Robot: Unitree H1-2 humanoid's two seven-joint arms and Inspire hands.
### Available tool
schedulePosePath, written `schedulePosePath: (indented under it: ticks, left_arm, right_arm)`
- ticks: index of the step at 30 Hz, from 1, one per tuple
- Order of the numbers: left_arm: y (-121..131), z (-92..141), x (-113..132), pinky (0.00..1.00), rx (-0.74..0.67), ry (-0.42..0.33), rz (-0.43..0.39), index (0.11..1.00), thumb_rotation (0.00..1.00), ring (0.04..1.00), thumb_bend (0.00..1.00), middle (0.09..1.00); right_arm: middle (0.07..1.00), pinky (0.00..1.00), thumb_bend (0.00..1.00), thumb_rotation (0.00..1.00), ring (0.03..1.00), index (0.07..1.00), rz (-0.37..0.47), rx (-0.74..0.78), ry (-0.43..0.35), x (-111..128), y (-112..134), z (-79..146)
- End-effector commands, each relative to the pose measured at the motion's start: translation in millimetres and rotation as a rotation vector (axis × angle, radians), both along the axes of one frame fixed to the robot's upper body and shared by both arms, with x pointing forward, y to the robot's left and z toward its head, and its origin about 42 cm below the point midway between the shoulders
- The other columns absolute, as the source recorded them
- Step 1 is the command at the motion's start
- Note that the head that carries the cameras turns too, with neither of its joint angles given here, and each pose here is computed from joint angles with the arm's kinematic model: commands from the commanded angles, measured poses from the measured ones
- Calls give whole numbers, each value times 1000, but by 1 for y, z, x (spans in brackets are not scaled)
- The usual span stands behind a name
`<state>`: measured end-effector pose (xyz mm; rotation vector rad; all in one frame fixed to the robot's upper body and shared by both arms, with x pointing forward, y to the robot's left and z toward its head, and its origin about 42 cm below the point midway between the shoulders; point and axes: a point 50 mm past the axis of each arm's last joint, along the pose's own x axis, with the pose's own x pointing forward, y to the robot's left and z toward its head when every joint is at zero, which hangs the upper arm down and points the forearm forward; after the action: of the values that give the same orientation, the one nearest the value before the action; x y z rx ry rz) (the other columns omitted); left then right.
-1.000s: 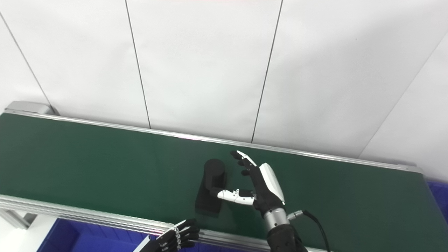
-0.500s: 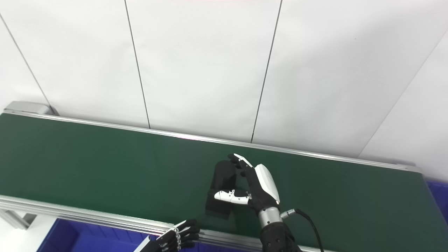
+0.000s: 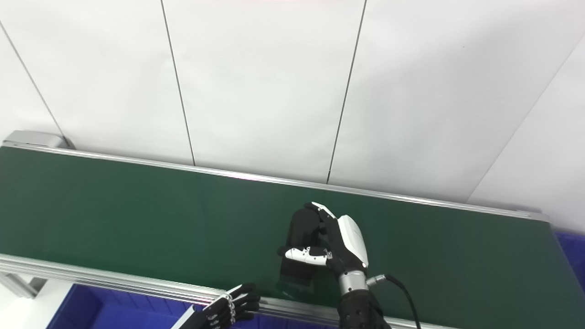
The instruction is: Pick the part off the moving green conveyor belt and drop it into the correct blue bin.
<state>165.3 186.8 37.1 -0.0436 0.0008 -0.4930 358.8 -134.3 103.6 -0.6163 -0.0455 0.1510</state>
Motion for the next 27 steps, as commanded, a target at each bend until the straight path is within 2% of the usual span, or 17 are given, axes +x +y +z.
schedulePosePath:
  ticks: [1,2,4,5,6,9,27]
  left_arm:
    - [1,9,2,837,-20,-40,0,907,470,859,920,877]
    - [1,9,2,838,-19,-40,0,907,470,858,920,877]
    - [2,10,2,841,-19,-38,1,907,467,858,918,877]
    - [3,10,2,841,-19,-39,0,907,467,858,918,877]
    - [3,10,2,841,-18,-40,0,907,467,858,917,876]
    - [5,10,3,838,-16,-43,-1,908,470,860,915,877]
    - [9,13,4,837,-5,-44,-3,908,475,858,914,875]
  right_arm:
    - [729,574,715,18,661,745,-21,61,-122,4,6,17]
    - [607,516,594,7,518,622,-34,69,-135,3,6,17]
    - [528,483,522,0,429,546,-60,85,-164,2,4,18]
    - [525,482,520,0,426,543,-74,93,-177,2,3,18]
    - [522,412,507,0,429,540,-83,98,-186,1,2,19]
    - [524,329,494,0,443,536,-98,105,-193,1,0,20]
    - [533,304,490,0,443,549,-112,141,-231,-1,4,31]
